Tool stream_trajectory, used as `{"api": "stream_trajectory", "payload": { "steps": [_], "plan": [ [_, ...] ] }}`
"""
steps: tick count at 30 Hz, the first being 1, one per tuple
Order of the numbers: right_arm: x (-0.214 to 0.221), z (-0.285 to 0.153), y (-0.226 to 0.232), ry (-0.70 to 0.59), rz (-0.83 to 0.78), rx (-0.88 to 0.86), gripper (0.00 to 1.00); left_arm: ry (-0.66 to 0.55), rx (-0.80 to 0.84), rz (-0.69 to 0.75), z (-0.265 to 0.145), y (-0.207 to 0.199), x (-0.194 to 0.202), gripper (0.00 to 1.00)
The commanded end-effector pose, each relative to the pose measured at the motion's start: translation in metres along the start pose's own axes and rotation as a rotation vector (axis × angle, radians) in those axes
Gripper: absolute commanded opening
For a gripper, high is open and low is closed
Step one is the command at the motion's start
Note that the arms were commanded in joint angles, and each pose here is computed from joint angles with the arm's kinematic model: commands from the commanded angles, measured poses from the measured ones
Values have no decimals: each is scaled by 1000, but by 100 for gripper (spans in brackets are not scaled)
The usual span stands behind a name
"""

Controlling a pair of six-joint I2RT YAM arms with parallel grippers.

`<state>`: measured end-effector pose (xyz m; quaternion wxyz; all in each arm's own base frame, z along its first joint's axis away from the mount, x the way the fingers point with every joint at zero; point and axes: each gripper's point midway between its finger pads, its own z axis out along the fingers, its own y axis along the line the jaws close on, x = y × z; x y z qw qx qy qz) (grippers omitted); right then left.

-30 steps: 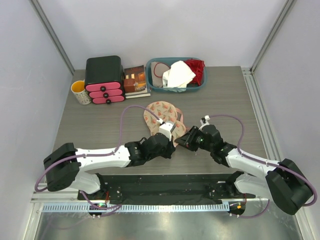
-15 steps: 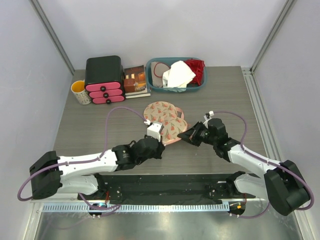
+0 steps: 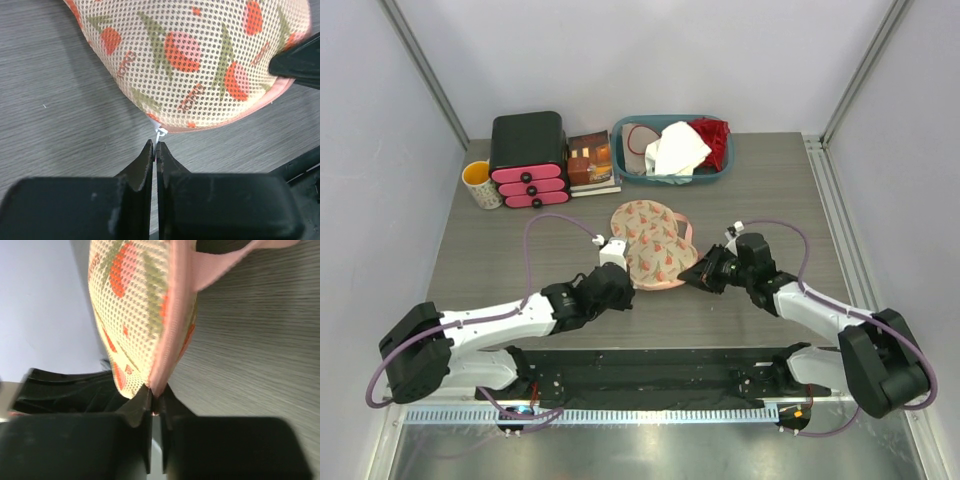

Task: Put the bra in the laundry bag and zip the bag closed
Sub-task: Zip the zipper on the laundry bag, then reset both arms

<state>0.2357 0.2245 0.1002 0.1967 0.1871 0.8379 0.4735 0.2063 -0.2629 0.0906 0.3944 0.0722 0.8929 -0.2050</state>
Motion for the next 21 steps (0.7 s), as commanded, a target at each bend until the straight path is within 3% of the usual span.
{"api": "stream_trajectory", "payload": {
  "steps": [1, 2, 3, 4, 5, 11, 16, 21],
  "plan": [
    [-5, 1, -23, 26, -174, 125, 34, 29, -74, 13, -8, 20, 3, 16],
    [-5, -1, -26, 22, -194, 144, 44, 18, -61, -4, -11, 19, 0, 37],
    [3, -6, -40, 41, -198, 211, 58, 13, -47, -18, -15, 20, 1, 44],
    [3, -12, -41, 20, -244, 224, 64, -20, -6, -51, -25, 14, -7, 49],
    [2, -15, -46, -21, -282, 276, 68, -30, 20, -65, -30, 12, -8, 76],
    [17, -35, -54, -129, -406, 425, 92, -98, 249, -210, -68, -9, -15, 86],
    [25, -37, -77, -137, -388, 503, 100, -134, 398, -336, -79, -11, 1, 86],
    [35, -36, -43, -188, -423, 212, 100, -158, 531, -384, -90, -12, 16, 86]
  ]
}}
